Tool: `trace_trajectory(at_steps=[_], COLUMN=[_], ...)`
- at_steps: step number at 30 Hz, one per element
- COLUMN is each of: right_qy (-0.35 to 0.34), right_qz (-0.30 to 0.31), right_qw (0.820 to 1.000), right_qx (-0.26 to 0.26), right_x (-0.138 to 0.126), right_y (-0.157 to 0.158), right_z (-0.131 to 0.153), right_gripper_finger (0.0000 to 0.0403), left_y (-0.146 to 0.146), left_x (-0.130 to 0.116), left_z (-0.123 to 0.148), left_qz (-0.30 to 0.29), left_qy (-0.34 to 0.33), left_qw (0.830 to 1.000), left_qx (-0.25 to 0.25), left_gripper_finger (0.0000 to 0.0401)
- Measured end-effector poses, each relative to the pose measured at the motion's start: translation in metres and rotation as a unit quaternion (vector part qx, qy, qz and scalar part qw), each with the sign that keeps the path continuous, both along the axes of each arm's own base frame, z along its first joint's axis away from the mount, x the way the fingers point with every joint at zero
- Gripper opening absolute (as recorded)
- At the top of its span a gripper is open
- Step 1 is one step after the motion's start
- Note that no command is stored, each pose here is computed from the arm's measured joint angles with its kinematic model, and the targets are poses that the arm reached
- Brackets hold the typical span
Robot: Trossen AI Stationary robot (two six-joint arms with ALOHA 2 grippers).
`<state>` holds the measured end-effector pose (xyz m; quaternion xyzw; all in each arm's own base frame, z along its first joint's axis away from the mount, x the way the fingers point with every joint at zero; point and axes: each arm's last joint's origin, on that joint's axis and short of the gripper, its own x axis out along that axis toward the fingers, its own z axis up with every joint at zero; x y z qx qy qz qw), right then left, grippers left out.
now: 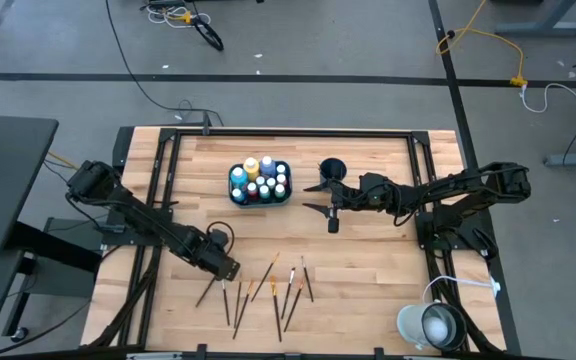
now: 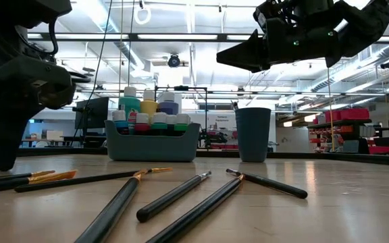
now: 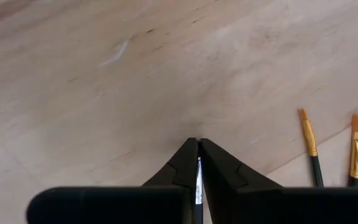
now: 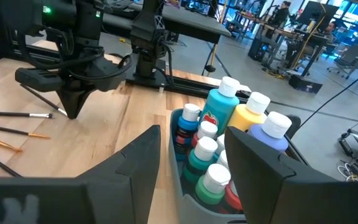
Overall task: Pick & Place Paint Supplies
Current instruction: Put the silver paint brush into the blue cup
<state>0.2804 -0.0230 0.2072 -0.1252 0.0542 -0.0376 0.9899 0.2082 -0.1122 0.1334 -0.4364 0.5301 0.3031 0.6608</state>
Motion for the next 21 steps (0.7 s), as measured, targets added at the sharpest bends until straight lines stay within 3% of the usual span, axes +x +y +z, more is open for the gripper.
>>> trace_trajectory(at_steps=[14, 21], right_qy=[0.0, 0.0], right_qz=[0.0, 0.0], right_qw=[1.0, 1.0], right_qx=[0.0, 0.0], right_x=[0.0, 0.0], right_y=[0.0, -0.0001], right_z=[0.0, 0.0], right_gripper_finger=[0.0182, 0.0182], left_y=[-0.0005, 0.0001], left_x=[0.0025, 0.0023], left_z=[0.0, -0.0005], left_qz=[-0.032, -0.042], left_qy=[-0.018, -0.021], left_qw=[0.999, 0.999], left_qx=[0.013, 0.025], left_gripper_finger=[0.0079, 0.0068])
